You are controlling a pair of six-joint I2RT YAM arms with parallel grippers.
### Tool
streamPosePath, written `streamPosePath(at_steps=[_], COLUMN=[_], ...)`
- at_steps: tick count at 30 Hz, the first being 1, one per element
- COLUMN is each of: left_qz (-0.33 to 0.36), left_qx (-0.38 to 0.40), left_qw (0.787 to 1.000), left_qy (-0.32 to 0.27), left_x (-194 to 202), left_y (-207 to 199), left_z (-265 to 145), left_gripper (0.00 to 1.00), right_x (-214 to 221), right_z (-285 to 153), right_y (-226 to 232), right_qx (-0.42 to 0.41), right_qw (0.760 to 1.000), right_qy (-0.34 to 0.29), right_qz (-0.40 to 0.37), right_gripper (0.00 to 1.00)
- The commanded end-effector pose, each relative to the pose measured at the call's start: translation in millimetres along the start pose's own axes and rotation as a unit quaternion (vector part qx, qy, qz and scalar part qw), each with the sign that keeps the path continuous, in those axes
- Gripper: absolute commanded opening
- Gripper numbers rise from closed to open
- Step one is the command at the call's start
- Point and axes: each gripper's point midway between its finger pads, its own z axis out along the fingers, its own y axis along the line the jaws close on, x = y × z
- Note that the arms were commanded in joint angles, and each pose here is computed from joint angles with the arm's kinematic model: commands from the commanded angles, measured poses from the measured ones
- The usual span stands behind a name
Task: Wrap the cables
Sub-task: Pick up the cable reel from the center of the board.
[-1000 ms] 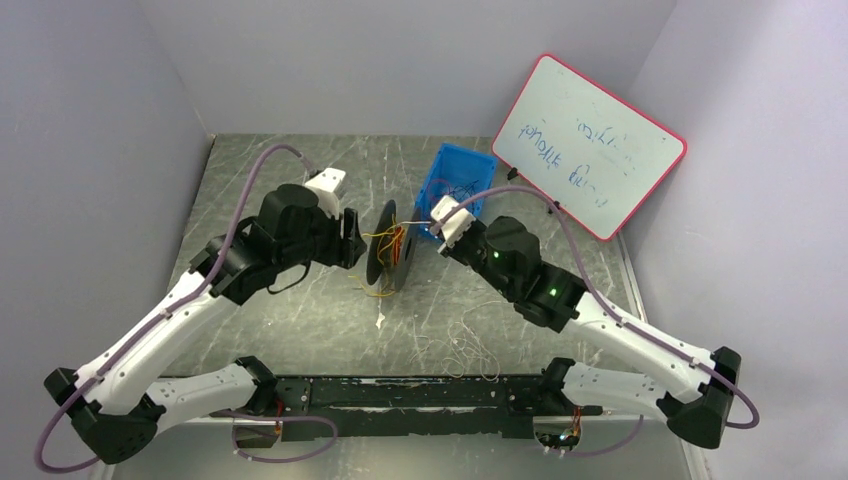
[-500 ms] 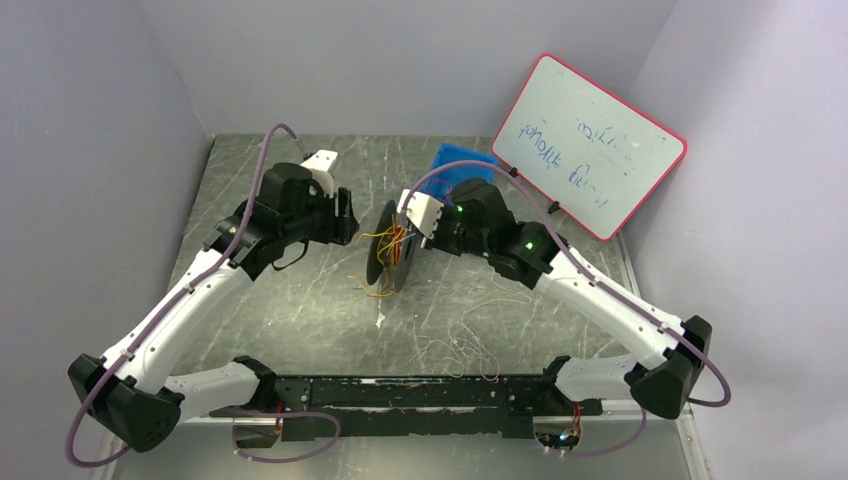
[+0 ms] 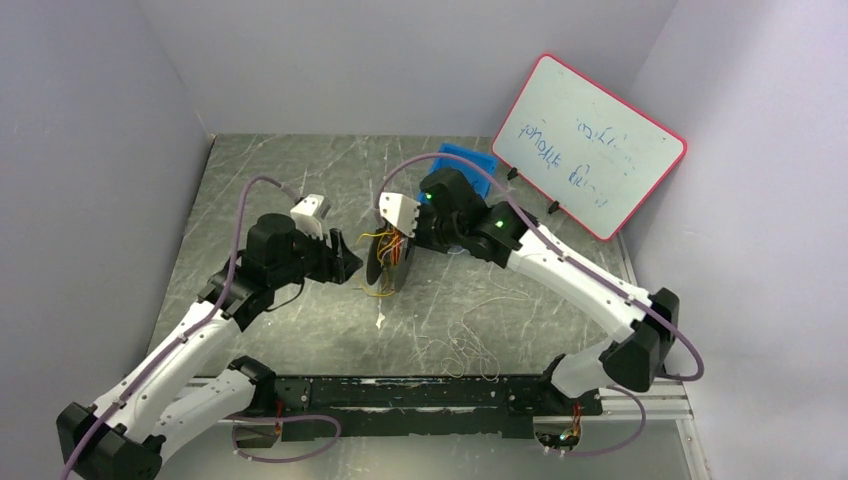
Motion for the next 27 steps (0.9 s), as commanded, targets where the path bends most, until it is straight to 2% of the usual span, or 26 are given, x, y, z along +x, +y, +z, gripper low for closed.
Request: streamPosePath(at_steps=[1, 12, 19, 27], left_qz=[-0.019, -0.041, -0.039, -0.004], left_qx=[0.044, 0.078, 0.083, 0.089], left_qw=[0.998, 0.992, 0.987, 0.986], left_qy=[-0.049, -0.095, -0.134, -0.144], left_x=[-9, 7, 5, 13], left_y=[-11, -6, -3, -12], left_z=[9, 38, 42, 47], left_gripper=[0.66, 0.67, 0.65, 0.62], right_x=[4, 0, 3, 2], right_z=[8, 30, 38, 43], right_y=[1, 7, 15, 22], right_qx=[-0.006, -0.028, -0.039, -0.046], right_qw=[0.999, 0.998, 0.996, 0.993], right_qy=[0.036, 0.058, 0.063, 0.067], right_qz=[0.000, 0.014, 0.049, 0.090], right_gripper=[0.00, 0.00, 0.00, 0.00])
